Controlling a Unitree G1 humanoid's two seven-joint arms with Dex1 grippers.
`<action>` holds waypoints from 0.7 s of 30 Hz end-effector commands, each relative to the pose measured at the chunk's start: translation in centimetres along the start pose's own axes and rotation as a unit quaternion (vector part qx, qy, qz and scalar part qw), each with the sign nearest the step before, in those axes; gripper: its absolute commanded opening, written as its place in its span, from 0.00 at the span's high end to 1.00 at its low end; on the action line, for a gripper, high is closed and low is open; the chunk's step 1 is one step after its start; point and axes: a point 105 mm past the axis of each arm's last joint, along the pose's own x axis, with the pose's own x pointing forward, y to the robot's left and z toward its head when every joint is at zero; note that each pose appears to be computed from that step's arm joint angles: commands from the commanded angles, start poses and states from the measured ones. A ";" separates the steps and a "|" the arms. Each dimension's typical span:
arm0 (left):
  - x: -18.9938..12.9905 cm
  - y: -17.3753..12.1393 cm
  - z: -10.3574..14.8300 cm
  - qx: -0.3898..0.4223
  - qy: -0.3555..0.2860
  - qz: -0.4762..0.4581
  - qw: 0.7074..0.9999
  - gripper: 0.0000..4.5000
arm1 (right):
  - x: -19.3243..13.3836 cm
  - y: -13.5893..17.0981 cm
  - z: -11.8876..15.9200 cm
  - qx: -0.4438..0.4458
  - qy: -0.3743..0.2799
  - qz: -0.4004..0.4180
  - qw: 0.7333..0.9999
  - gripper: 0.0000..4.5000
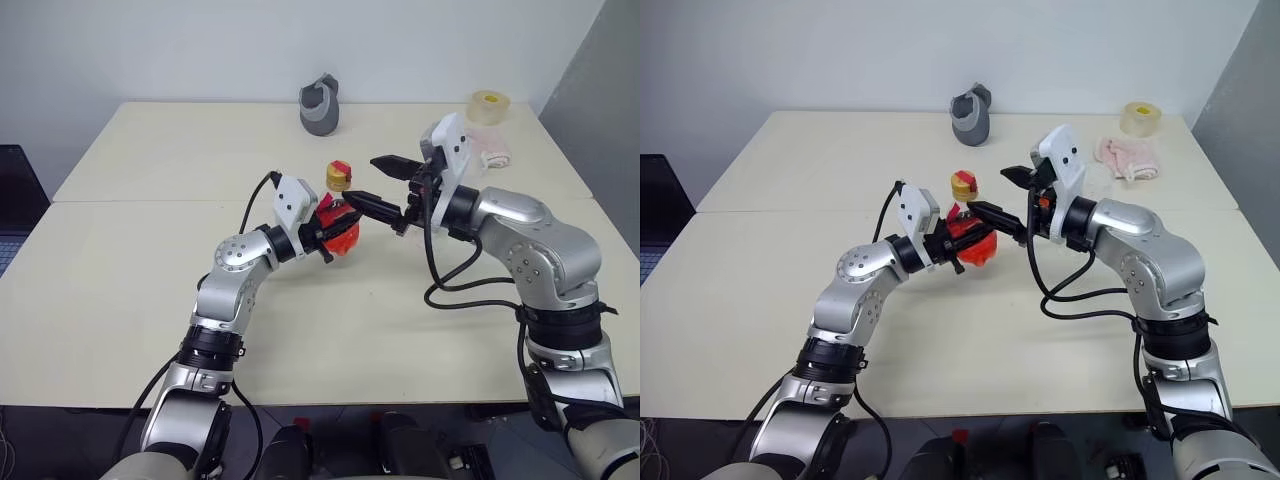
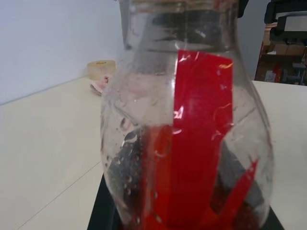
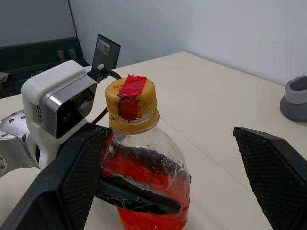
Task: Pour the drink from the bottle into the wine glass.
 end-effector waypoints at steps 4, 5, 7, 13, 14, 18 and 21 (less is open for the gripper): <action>0.4 0.0 1.8 0.021 -0.030 -0.004 0.999 0.77 | 0.8 1.7 2.7 0.004 -0.050 0.030 0.998 0.00; 0.4 0.0 1.8 0.021 -0.030 -0.004 0.999 0.77 | 1.1 1.9 2.8 0.005 -0.051 0.034 0.998 0.00; 0.4 0.0 1.9 0.022 -0.030 -0.005 0.999 0.77 | 1.5 2.2 3.0 0.007 -0.053 0.040 0.998 0.00; 0.2 0.2 1.8 0.025 -0.027 -0.004 0.999 0.77 | 2.7 2.6 3.0 0.014 -0.058 0.048 0.997 0.00; 0.2 0.2 1.9 0.026 -0.027 -0.004 0.999 0.77 | 2.8 2.6 2.9 0.014 -0.058 0.048 0.997 0.00; 0.1 0.2 1.9 0.027 -0.027 -0.001 0.999 0.77 | 3.2 2.5 2.6 0.006 -0.054 0.046 0.997 0.13; 0.0 0.2 1.8 0.027 -0.026 -0.001 0.999 0.77 | 3.3 2.3 2.5 0.001 -0.053 0.043 0.998 0.35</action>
